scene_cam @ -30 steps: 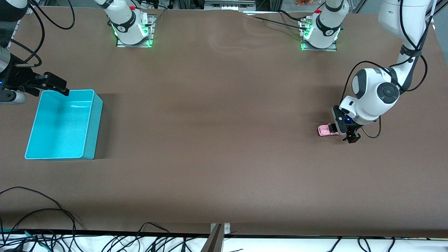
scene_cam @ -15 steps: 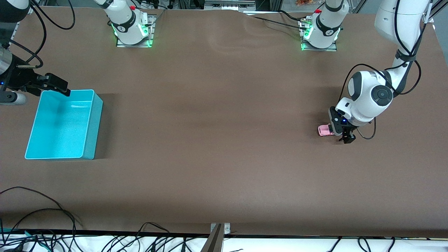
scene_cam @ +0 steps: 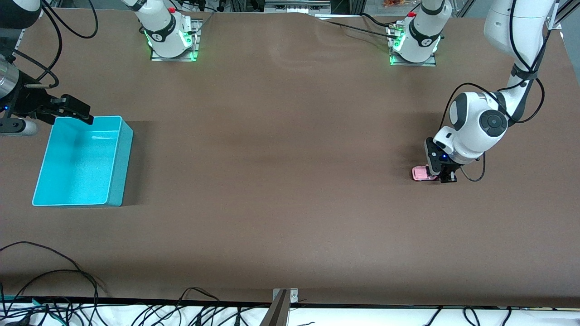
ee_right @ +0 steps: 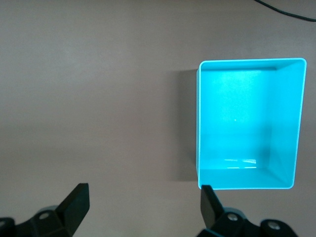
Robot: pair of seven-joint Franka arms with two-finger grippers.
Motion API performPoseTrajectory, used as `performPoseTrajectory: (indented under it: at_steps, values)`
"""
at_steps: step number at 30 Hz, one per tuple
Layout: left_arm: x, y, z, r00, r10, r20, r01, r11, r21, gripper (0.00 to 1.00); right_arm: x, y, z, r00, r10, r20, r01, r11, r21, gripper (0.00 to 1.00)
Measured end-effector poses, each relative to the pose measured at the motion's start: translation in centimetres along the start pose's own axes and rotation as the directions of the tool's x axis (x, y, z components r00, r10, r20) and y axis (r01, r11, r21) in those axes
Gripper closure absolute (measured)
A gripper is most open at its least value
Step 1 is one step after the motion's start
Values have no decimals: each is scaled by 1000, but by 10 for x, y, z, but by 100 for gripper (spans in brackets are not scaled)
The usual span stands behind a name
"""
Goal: Wind and store pink jeep toy
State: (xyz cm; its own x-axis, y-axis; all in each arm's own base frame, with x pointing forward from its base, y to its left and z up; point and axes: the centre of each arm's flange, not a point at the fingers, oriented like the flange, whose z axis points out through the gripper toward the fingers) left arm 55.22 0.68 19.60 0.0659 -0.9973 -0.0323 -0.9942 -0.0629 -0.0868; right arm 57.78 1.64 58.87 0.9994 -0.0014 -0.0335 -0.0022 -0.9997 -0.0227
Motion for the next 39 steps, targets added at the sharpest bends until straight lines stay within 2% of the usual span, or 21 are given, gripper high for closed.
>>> performPoseTrajectory:
  at_steps: [10,16,24,34,39]
  values:
    - [19,-1,-23,998,69,-13,-69,997,-22,49,1,0,2,1000,1,-1,-1,1000,0,0]
    - [26,5,-19,995,94,-16,-95,994,-47,49,1,0,5,1000,2,4,-2,1000,0,0]
    - [25,15,3,993,113,-16,-114,989,-91,49,1,0,6,1000,2,7,-2,1000,0,0]
    - [21,14,3,994,106,-14,-107,990,-89,49,1,0,9,1000,3,12,-3,1000,0,0]
    - [4,12,4,997,80,-10,-80,993,-87,49,1,0,8,1000,3,8,-3,1000,0,0]
